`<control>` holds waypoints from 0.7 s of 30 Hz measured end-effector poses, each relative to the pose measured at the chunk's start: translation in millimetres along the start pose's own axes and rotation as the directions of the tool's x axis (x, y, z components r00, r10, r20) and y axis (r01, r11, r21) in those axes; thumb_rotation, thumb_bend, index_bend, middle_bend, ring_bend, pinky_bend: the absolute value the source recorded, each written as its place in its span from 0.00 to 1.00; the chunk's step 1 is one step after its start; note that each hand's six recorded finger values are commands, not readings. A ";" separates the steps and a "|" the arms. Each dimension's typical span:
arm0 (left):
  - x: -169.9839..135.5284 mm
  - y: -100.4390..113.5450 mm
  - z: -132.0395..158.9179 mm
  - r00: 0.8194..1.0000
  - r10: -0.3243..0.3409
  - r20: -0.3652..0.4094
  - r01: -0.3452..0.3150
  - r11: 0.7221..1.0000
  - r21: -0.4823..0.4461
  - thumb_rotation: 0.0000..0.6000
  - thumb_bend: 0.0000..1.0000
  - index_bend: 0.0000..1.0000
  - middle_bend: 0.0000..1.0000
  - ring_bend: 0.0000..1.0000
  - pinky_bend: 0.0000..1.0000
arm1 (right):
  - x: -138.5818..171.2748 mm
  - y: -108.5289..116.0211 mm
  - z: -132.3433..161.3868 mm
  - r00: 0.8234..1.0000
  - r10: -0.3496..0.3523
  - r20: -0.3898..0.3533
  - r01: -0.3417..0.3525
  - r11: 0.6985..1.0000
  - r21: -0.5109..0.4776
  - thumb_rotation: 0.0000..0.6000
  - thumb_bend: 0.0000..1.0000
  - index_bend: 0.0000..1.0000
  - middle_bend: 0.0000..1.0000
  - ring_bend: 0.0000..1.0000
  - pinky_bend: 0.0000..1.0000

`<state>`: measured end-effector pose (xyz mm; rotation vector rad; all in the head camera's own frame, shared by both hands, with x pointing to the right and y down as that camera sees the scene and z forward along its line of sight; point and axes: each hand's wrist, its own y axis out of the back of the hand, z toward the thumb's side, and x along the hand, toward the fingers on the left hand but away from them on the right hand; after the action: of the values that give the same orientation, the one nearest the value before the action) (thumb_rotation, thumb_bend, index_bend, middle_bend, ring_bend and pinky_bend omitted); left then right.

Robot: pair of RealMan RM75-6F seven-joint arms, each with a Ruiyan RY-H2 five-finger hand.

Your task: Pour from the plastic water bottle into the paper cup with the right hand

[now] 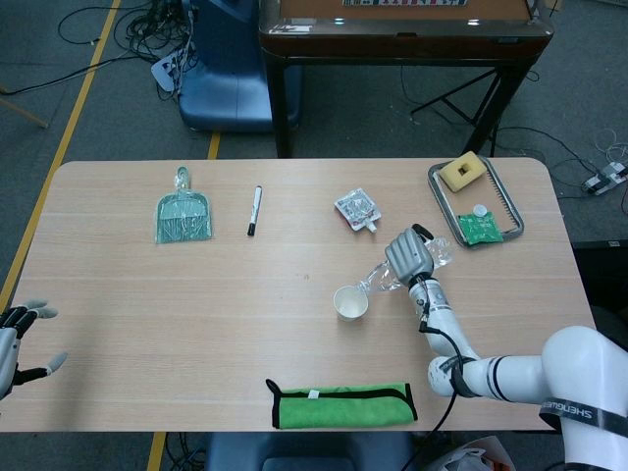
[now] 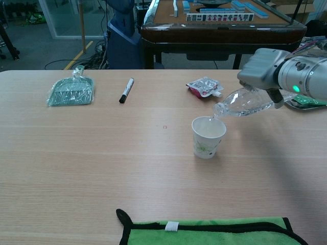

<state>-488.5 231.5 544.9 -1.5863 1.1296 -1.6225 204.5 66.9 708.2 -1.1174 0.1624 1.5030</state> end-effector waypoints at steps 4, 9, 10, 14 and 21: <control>0.5 0.7 0.3 1.000 0.002 0.000 -0.002 1.000 0.000 1.00 0.15 0.34 0.23 0.23 0.47 | -0.2 1.6 1.3 1.000 -0.003 0.000 0.003 1.000 0.003 1.00 0.16 0.62 0.63 0.49 0.49; 0.4 0.7 0.2 1.000 0.001 0.000 -0.001 1.000 0.001 1.00 0.15 0.34 0.23 0.23 0.47 | -0.1 1.1 2.4 1.000 0.001 -0.002 -0.001 1.000 -0.012 1.00 0.16 0.62 0.63 0.49 0.49; 0.3 0.5 0.2 1.000 0.001 0.000 -0.001 1.000 0.001 1.00 0.15 0.34 0.23 0.23 0.47 | -0.1 0.8 2.6 1.000 0.001 -0.002 -0.001 1.000 -0.017 1.00 0.16 0.62 0.63 0.49 0.49; 0.4 0.4 0.3 1.000 0.001 0.000 -0.001 1.000 0.001 1.00 0.15 0.34 0.23 0.23 0.47 | 0.1 -1.2 3.8 1.000 0.007 -0.007 -0.008 0.999 -0.048 1.00 0.16 0.62 0.63 0.49 0.49; 0.3 0.2 0.0 1.000 0.000 -0.001 0.000 1.000 0.003 1.00 0.15 0.34 0.23 0.23 0.47 | -0.7 -5.0 6.8 1.000 0.022 -0.021 -0.025 0.987 -0.159 1.00 0.17 0.62 0.63 0.49 0.49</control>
<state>-488.6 231.1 544.8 -1.5841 1.1276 -1.6249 204.8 72.4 714.6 -1.2613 0.0698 1.5479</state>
